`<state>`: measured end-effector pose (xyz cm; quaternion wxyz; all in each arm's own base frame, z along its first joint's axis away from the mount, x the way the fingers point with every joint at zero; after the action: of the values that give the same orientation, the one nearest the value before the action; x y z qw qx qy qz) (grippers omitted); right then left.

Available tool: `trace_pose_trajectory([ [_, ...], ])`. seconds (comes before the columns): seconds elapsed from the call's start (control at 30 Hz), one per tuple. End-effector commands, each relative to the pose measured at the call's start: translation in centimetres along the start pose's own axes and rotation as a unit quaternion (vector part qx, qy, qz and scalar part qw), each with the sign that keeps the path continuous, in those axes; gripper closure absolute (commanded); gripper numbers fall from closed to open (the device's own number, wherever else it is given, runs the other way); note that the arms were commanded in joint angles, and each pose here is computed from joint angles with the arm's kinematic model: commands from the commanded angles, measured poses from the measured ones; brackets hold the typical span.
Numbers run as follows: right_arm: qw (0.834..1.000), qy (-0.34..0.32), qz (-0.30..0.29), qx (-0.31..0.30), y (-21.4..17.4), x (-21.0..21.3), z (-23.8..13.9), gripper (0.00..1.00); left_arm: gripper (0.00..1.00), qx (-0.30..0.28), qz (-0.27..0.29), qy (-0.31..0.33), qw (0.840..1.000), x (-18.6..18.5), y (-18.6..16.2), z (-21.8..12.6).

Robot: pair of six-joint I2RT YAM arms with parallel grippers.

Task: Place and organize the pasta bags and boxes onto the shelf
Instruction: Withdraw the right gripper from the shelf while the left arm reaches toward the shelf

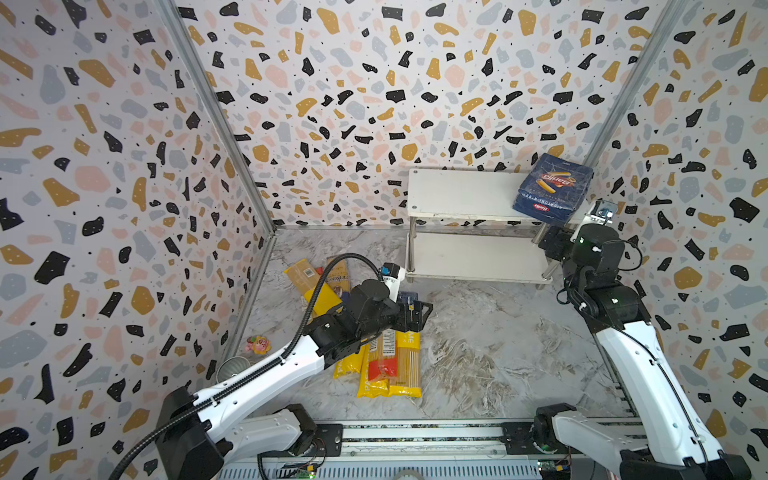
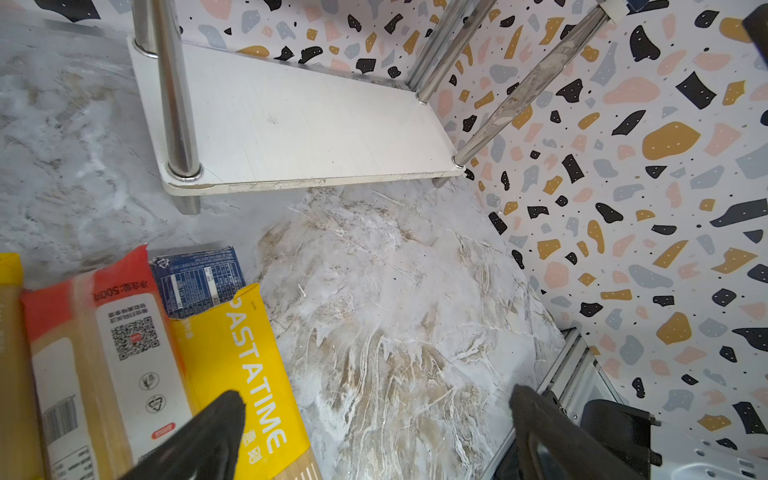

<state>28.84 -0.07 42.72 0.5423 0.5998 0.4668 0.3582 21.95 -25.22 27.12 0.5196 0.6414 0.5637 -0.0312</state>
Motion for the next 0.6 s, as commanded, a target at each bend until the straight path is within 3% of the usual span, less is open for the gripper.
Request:
trace_pose_trajectory([
  [0.0,0.999,-0.007,0.006,-0.038,1.4,-0.8,-2.2,0.11,0.01,-0.009,0.013,-0.020,1.000,-1.1,0.6,0.0],
  [0.17,0.998,0.019,0.031,-0.043,0.1,-1.0,-3.4,0.11,0.00,-0.029,0.038,-0.044,0.998,-4.4,3.9,0.2],
  [0.37,0.997,0.064,0.046,0.019,-6.7,0.2,-3.4,0.11,0.00,-0.057,0.087,-0.089,0.991,-11.3,9.8,1.8],
  [0.57,0.989,0.120,0.060,0.068,-12.5,1.4,-4.0,0.08,0.00,-0.068,0.115,-0.128,0.983,-15.6,13.7,6.0],
])
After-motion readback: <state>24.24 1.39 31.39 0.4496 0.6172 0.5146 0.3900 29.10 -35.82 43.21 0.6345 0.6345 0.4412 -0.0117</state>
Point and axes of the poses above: each gripper's point midway between its finger pads, its own z axis out along the fingers, its own x axis along the line the jaws close on, y = z × x, the point moved 5 cm from there along -z, back along the fingers, and after that the axes turned 11 degrees about -z, right-handed, at the moved point
